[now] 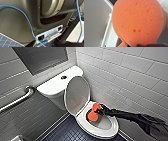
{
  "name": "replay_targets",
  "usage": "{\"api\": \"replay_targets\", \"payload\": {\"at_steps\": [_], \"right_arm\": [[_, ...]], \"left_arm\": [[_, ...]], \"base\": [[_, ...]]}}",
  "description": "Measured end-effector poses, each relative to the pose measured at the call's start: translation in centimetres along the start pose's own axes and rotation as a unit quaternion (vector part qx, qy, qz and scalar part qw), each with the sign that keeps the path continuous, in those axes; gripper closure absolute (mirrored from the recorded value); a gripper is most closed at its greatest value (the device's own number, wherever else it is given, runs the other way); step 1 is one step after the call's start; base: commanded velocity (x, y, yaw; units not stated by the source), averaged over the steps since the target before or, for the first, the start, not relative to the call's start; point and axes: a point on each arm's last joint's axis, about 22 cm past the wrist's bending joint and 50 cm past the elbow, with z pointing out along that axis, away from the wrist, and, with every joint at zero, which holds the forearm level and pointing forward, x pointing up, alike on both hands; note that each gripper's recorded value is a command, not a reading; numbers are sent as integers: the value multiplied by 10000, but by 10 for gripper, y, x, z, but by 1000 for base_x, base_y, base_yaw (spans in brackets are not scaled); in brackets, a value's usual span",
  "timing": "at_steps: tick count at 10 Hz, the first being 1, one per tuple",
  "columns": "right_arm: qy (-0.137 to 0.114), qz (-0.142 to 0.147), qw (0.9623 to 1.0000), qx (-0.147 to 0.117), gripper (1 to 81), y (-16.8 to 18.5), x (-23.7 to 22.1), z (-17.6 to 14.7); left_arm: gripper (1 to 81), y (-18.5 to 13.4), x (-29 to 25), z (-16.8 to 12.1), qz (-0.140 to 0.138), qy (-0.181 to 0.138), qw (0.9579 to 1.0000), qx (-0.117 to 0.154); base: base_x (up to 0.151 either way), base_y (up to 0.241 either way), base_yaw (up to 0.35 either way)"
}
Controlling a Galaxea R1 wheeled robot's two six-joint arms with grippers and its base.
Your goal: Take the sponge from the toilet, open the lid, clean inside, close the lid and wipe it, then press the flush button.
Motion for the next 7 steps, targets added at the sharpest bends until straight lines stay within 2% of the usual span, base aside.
{"api": "replay_targets", "payload": {"at_steps": [2,5,7], "right_arm": [[35,22,10000,12,811,3,3,-3],[36,117,9998,143,811,8,9,-24],[98,278,9995,109,811,28,13,-41]], "left_arm": [[10,2,0,1,2,6,10000,-19],[10,2,0,1,1,5,10000,-17],[10,3,1,1,0,20,10000,-43]], "base": [[0,0,0],[0,0,0],[0,0,0]]}}
